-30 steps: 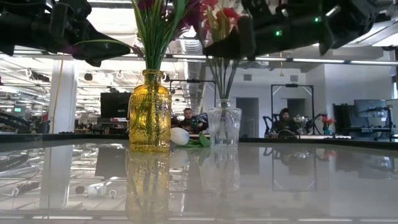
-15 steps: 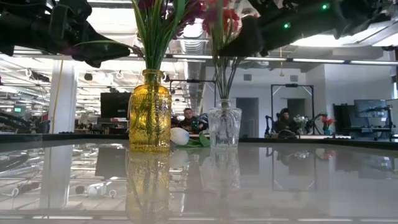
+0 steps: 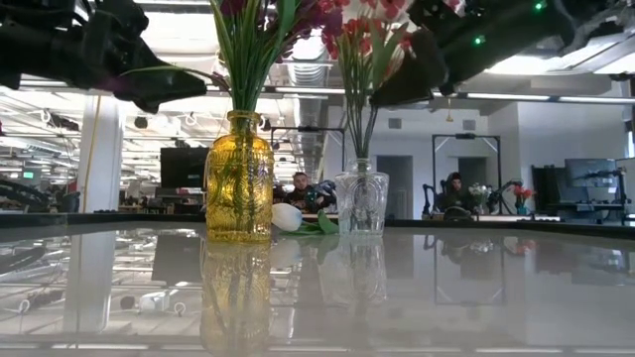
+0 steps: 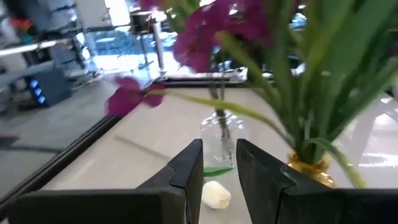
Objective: Sort flowers into vase by color
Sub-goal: Put the right white tulip into the transparent vase, then put the white flower into the transparent vase
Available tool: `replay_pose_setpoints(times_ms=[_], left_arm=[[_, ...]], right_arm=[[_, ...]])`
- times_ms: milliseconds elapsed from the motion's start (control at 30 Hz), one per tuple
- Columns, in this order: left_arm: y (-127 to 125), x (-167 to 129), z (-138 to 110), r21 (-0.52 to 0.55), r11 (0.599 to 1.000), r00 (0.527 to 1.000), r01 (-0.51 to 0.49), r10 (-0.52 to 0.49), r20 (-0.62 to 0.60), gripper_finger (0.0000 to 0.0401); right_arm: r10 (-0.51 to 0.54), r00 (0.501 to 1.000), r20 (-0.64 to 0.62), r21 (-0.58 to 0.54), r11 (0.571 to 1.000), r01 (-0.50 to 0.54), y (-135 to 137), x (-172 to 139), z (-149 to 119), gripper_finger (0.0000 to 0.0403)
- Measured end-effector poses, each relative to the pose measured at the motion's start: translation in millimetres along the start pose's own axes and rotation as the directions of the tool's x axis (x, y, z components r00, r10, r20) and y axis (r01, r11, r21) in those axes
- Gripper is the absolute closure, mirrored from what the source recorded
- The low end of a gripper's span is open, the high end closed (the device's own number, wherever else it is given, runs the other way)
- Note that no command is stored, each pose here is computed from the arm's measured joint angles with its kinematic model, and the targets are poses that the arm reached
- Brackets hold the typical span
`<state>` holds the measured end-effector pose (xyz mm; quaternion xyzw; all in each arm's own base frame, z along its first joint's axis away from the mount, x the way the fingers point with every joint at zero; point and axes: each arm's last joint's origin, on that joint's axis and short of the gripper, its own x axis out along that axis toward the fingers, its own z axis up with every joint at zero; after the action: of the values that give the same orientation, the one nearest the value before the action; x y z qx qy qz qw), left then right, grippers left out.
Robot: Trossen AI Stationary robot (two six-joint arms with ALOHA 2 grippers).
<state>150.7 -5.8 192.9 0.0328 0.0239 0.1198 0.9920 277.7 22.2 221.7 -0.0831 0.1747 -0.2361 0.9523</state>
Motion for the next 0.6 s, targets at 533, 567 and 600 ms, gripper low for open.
replay_pose_setpoints(times_ms=[533,567,600], left_arm=[[14.9,7.8,-35.0,-0.22,0.923,0.923,-0.315,0.245,-0.297,0.0297],[16.1,9.7,-37.1,-0.225,0.92,0.919,-0.321,0.245,-0.31,0.0291],[17.1,12.6,-39.2,-0.235,0.917,0.917,-0.323,0.242,-0.318,0.0285]], right_arm=[[0.17,0.918,-0.358,0.006,0.984,-0.18,-1.9,-16.2,-4.0,0.0143],[0.189,0.906,-0.38,0.011,0.98,-0.2,-0.6,-17.9,-6.1,0.0143],[0.205,0.889,-0.409,0.014,0.976,-0.219,0.8,-20.3,-9.0,0.0143]])
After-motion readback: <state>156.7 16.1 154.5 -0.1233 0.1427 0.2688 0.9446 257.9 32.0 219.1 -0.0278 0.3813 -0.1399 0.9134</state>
